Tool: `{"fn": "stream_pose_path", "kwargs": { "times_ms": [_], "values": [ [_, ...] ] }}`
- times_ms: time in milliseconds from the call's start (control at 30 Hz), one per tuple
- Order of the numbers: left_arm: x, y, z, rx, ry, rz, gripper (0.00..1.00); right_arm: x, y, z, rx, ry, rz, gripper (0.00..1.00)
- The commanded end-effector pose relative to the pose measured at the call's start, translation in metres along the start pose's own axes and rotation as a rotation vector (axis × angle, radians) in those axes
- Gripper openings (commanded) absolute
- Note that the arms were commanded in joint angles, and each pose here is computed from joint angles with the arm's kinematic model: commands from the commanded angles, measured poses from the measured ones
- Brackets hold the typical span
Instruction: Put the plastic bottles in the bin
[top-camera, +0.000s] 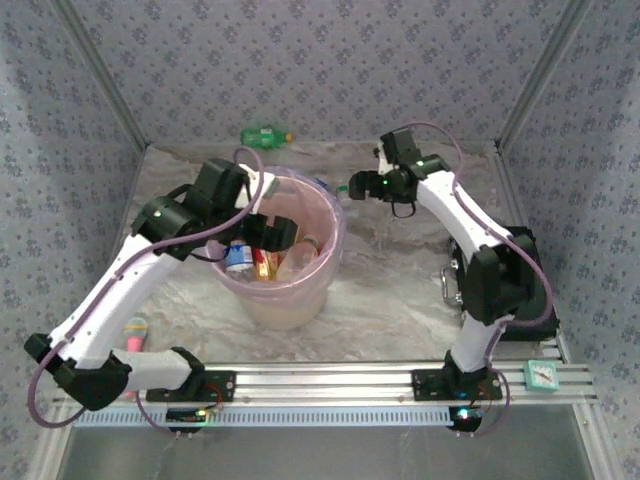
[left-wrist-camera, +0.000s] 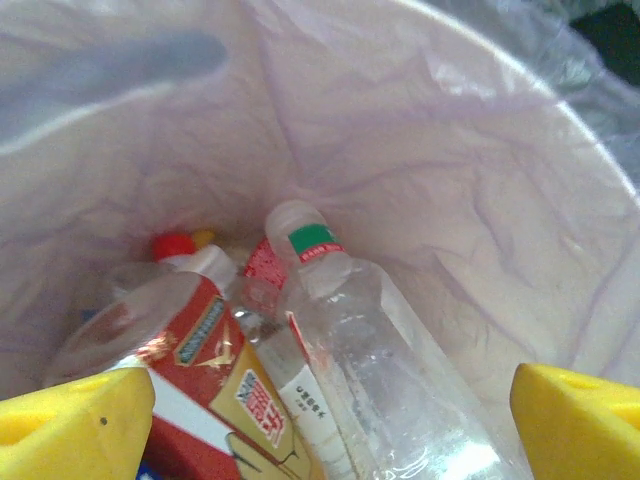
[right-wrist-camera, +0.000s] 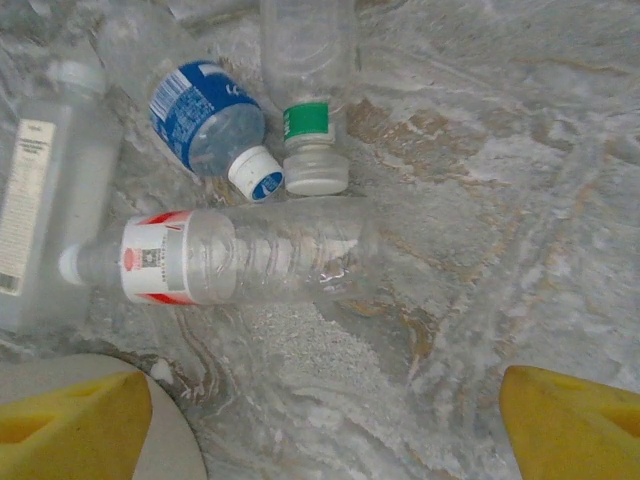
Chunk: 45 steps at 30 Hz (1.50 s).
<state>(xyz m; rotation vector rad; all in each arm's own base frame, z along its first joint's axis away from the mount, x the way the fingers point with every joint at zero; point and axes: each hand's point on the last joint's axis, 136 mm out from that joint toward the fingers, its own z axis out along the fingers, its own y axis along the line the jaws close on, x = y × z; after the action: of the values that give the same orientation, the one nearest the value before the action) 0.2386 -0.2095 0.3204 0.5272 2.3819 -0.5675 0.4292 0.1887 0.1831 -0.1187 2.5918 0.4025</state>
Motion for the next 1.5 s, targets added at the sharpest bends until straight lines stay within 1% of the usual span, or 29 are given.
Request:
{"fn": "stream_pose_path", "kwargs": {
  "times_ms": [0, 100, 200, 267, 367, 467, 667, 800, 867, 1033, 1200, 1233, 1333, 1467],
  "values": [
    [-0.004, 0.012, -0.025, -0.044, -0.062, -0.010, 0.92, 0.009, -0.003, 0.026, 0.053, 0.081, -0.043, 0.93],
    [-0.003, 0.019, -0.034, -0.066, -0.091, -0.033, 0.92, 0.000, 0.002, 0.049, 0.050, 0.077, -0.069, 0.94],
    [-0.002, 0.024, -0.040, -0.073, -0.124, -0.057, 0.92, -0.017, 0.004, 0.073, 0.049, 0.044, -0.067, 0.92],
    [-0.001, 0.027, -0.041, -0.077, -0.135, -0.071, 0.92, -0.025, 0.005, 0.091, 0.051, 0.046, -0.052, 0.89],
    [0.002, 0.028, -0.042, -0.077, -0.137, -0.079, 0.92, -0.034, 0.003, 0.116, 0.070, 0.062, -0.022, 0.81],
    [0.001, 0.028, -0.043, -0.077, -0.143, -0.084, 0.92, -0.038, 0.002, 0.136, 0.078, 0.077, 0.002, 0.76],
    [-0.002, 0.029, -0.044, -0.075, -0.156, -0.082, 0.92, -0.044, -0.006, 0.159, 0.098, 0.075, 0.045, 0.67],
    [-0.002, 0.028, -0.043, -0.073, -0.158, -0.082, 0.92, -0.038, -0.008, 0.172, 0.089, 0.098, 0.059, 0.62],
    [-0.002, 0.028, -0.043, -0.072, -0.162, -0.082, 0.92, -0.033, -0.010, 0.179, 0.089, 0.118, 0.065, 0.60],
    [-0.002, 0.028, -0.044, -0.068, -0.166, -0.086, 0.92, -0.028, -0.016, 0.186, 0.095, 0.129, 0.083, 0.60],
    [-0.005, 0.027, -0.045, -0.063, -0.179, -0.090, 0.92, -0.031, -0.023, 0.183, 0.100, 0.123, 0.093, 0.48],
    [-0.005, 0.027, -0.045, -0.060, -0.182, -0.093, 0.92, -0.032, -0.023, 0.180, 0.099, 0.118, 0.093, 0.45],
    [-0.008, 0.024, -0.046, -0.041, -0.202, -0.101, 0.92, -0.037, -0.028, 0.170, 0.109, 0.101, 0.095, 0.43],
    [-0.021, 0.014, -0.045, 0.027, -0.272, -0.132, 0.92, -0.048, -0.042, 0.148, 0.123, 0.067, 0.112, 0.39]
  ]
}}
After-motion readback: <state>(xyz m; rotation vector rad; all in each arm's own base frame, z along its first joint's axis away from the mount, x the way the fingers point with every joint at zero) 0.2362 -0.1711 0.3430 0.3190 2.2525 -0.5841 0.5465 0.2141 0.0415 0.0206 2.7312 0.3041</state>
